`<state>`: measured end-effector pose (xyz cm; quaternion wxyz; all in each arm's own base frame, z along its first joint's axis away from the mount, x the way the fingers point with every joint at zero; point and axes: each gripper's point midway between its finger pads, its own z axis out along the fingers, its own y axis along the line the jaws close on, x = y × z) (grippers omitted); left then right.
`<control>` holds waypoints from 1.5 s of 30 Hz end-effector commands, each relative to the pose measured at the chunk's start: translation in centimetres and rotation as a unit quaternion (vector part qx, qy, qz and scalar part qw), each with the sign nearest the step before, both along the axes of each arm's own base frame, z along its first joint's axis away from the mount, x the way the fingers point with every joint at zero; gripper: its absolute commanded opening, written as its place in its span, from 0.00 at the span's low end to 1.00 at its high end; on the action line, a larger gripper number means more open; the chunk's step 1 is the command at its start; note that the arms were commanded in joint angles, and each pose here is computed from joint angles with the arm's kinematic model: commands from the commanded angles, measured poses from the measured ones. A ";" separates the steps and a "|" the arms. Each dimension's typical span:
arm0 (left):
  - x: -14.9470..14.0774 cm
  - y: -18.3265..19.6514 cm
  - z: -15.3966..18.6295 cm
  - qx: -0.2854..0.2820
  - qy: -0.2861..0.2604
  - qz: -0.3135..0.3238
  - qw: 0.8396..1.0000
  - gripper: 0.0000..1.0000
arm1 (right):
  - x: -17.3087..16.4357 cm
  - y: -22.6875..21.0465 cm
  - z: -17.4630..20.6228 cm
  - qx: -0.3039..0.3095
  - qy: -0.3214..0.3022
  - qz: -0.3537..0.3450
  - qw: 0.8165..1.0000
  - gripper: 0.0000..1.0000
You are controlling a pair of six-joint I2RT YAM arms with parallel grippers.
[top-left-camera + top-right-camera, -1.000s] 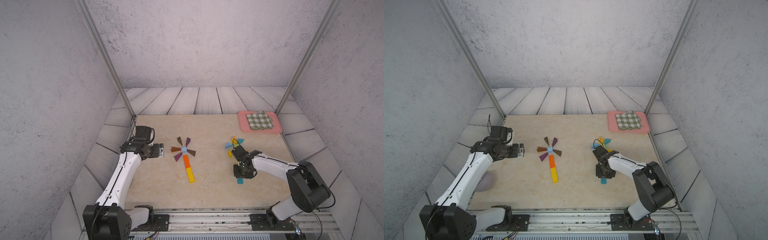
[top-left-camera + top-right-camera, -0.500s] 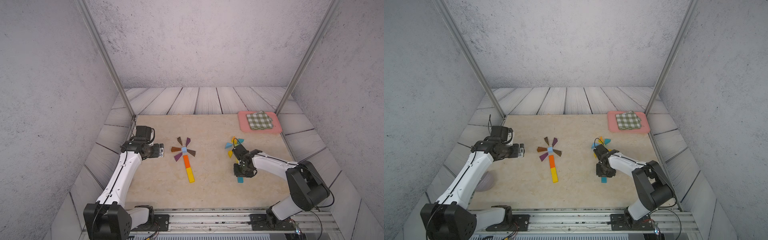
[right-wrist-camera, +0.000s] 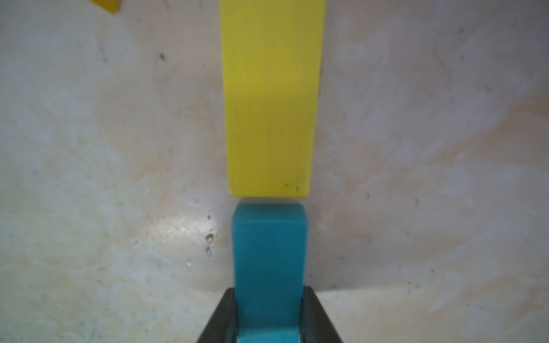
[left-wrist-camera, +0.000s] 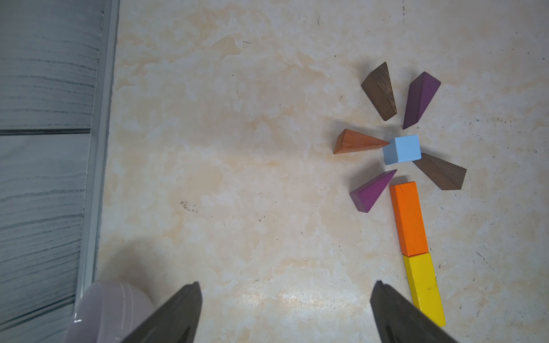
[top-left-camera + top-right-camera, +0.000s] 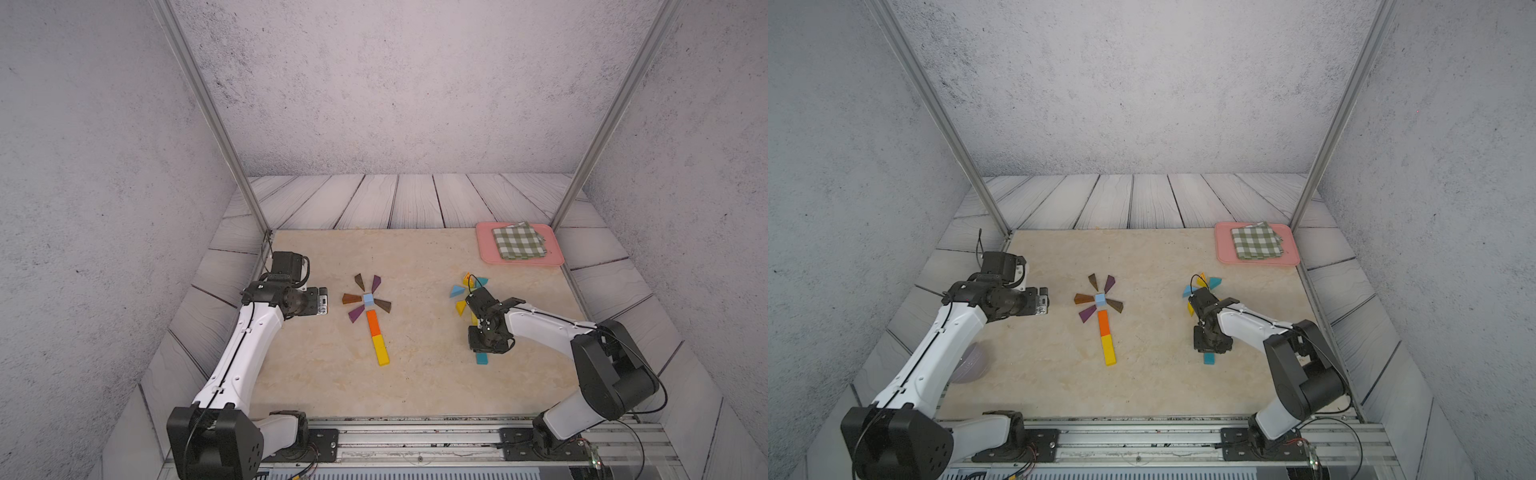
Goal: Assemble a small pinwheel with building blocks
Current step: Assemble the building block at the center of the board.
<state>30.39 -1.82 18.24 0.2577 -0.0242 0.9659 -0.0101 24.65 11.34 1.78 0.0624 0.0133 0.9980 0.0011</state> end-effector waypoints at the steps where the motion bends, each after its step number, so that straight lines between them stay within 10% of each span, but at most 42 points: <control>1: -0.2 0.4 -0.5 0.002 0.009 0.004 1.000 0.96 | 0.1 -0.9 -1.2 -0.024 0.010 0.001 1.000 0.35; 24: -0.1 0.5 -0.7 0.002 0.013 0.004 1.000 0.96 | 0.8 -1.0 -1.2 -0.032 0.005 -0.003 0.999 0.35; 37: -0.2 0.5 -0.7 0.001 0.012 0.005 1.000 0.96 | 1.3 -0.1 2.5 0.002 -0.024 -0.002 1.000 0.56; 40: -0.1 0.4 -0.6 0.000 0.012 0.004 1.000 0.96 | 0.7 0.3 5.2 0.027 -0.038 0.003 0.999 0.68; 42: 0.0 0.4 -0.6 -0.002 0.011 0.004 1.000 0.96 | 0.4 0.3 7.8 0.044 -0.064 0.008 0.997 0.99; 45: 0.0 0.6 -0.4 0.002 0.013 0.011 1.000 0.96 | 0.0 -0.2 13.3 0.065 -0.138 0.025 0.988 0.99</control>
